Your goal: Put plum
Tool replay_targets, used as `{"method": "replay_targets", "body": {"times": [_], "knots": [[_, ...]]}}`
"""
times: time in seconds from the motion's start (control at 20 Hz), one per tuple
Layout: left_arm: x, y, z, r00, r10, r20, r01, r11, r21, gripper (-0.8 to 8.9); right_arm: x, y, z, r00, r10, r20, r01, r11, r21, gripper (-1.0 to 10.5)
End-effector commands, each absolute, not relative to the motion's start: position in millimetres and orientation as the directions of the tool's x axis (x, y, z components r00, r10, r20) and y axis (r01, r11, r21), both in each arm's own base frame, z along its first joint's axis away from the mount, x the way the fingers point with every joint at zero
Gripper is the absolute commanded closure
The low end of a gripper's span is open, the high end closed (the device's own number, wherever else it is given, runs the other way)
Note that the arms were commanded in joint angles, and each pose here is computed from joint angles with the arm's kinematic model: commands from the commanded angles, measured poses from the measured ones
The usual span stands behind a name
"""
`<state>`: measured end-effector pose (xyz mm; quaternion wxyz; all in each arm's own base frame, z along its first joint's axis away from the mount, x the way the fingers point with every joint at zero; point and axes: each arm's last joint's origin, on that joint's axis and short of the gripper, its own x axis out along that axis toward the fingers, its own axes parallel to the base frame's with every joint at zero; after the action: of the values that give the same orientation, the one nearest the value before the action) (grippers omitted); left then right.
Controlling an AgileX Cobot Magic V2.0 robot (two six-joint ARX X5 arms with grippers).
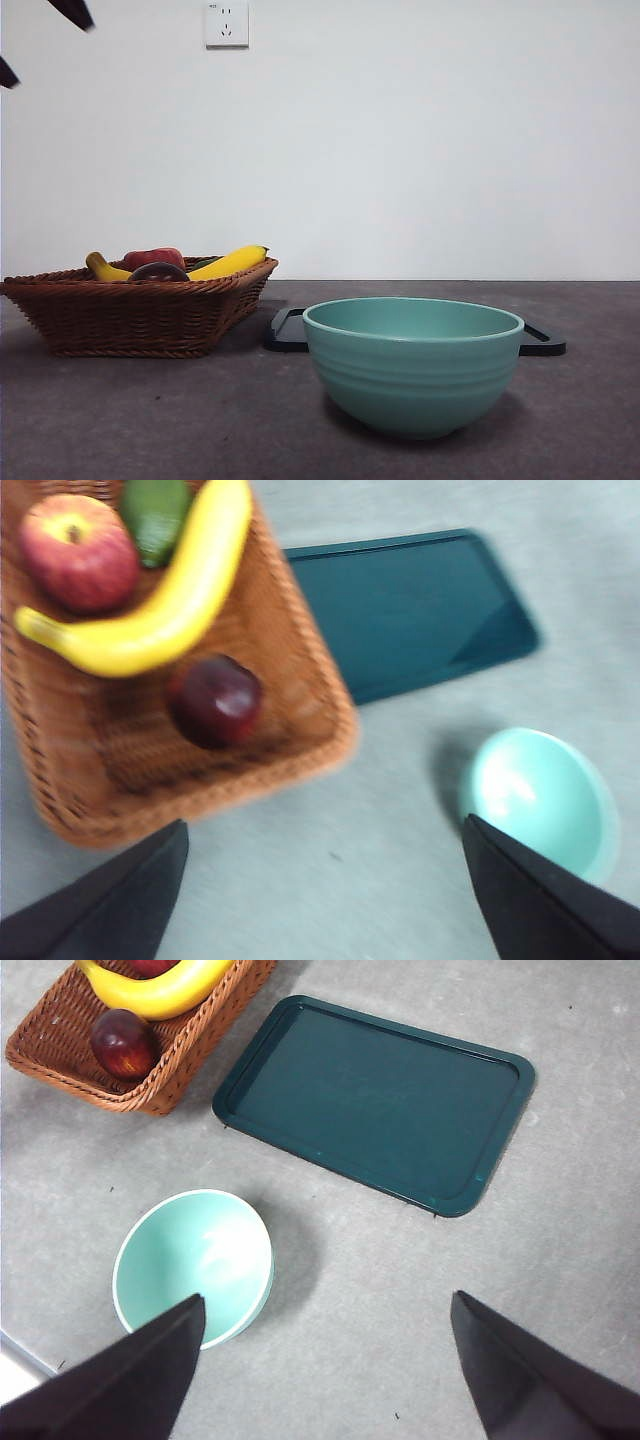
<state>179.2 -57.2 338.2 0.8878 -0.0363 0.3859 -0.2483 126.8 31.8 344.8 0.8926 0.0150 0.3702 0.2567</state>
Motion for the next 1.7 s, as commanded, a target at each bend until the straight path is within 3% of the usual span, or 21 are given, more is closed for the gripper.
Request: {"method": "replay_targets", "body": {"times": [0.05,0.3,0.65,1.5,1.7], "knots": [[207,-69,347,0.588,-0.424,-0.689,0.396,0.894,-0.212,3.76,128,33,350,0.602,0.477,-0.641,-0.455,0.864,0.216,5.5],[267,-97,341,0.548,-0.348,-0.761,0.380,0.914,-0.145,3.77,128,33,350,0.601,0.477,-0.641,-0.455,0.864,0.216,5.5],[317,-121,281,0.407,-0.255,-0.877,0.362,0.927,-0.101,3.77,128,33,350,0.601,0.477,-0.641,-0.455,0.864,0.216,5.5],[351,-135,212,0.296,-0.186,-0.937,0.368,0.927,-0.068,3.78,128,33,350,0.602,0.477,-0.641,-0.455,0.864,0.216,5.5],[351,-137,211,0.294,-0.187,-0.937,0.373,0.925,-0.068,4.80,128,33,351,0.604,0.477,-0.638,-0.456,0.864,0.214,5.5]]}}
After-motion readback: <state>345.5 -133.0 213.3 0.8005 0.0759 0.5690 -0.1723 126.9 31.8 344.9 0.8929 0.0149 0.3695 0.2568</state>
